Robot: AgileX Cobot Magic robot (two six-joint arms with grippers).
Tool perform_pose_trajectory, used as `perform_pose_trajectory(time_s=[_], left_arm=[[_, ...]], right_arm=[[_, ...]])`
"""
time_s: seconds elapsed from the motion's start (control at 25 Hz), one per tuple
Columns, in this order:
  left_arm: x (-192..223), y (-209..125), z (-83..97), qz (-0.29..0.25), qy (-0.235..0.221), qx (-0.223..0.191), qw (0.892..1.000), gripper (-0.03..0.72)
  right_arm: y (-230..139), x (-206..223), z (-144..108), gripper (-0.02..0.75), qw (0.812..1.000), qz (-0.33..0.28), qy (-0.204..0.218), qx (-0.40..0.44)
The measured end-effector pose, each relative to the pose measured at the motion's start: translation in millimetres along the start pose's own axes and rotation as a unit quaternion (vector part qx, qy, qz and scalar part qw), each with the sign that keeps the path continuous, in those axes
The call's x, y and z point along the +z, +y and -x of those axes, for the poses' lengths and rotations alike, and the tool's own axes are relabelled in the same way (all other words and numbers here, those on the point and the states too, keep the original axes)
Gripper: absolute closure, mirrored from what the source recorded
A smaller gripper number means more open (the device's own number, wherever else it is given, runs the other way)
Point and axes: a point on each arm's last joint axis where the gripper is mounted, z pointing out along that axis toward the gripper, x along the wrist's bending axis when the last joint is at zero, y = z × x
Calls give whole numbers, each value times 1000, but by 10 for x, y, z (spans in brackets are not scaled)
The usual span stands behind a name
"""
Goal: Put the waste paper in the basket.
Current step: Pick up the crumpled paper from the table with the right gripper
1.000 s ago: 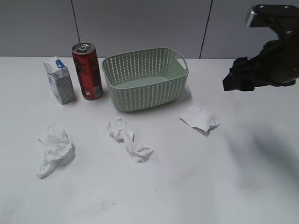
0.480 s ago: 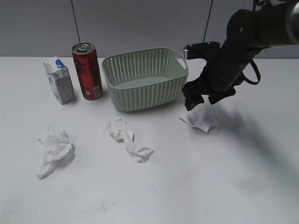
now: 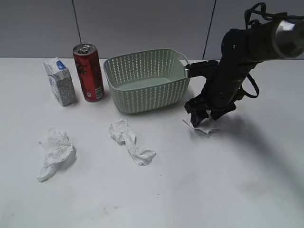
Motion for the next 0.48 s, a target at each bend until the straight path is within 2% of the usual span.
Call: perform_pose_trajectory(time_s=[0.12, 0.2, 0.24, 0.32, 0.48], left_arm=[[0, 0, 0, 0, 0, 0, 1000, 126], [0, 0, 0, 0, 0, 0, 1000, 126], [0, 0, 0, 0, 0, 0, 1000, 126], [0, 0, 0, 0, 0, 0, 1000, 126], [0, 0, 0, 0, 0, 0, 1000, 127]], right_arm=[[-12, 3, -1, 448, 1000, -7, 1, 0], [-19, 4, -2, 623, 1000, -10, 1, 0], [-21, 4, -5, 674, 1000, -12, 3, 2], [-27, 3, -15, 736, 1000, -15, 8, 8], [-24, -120, -50, 746, 1000, -14, 20, 9]])
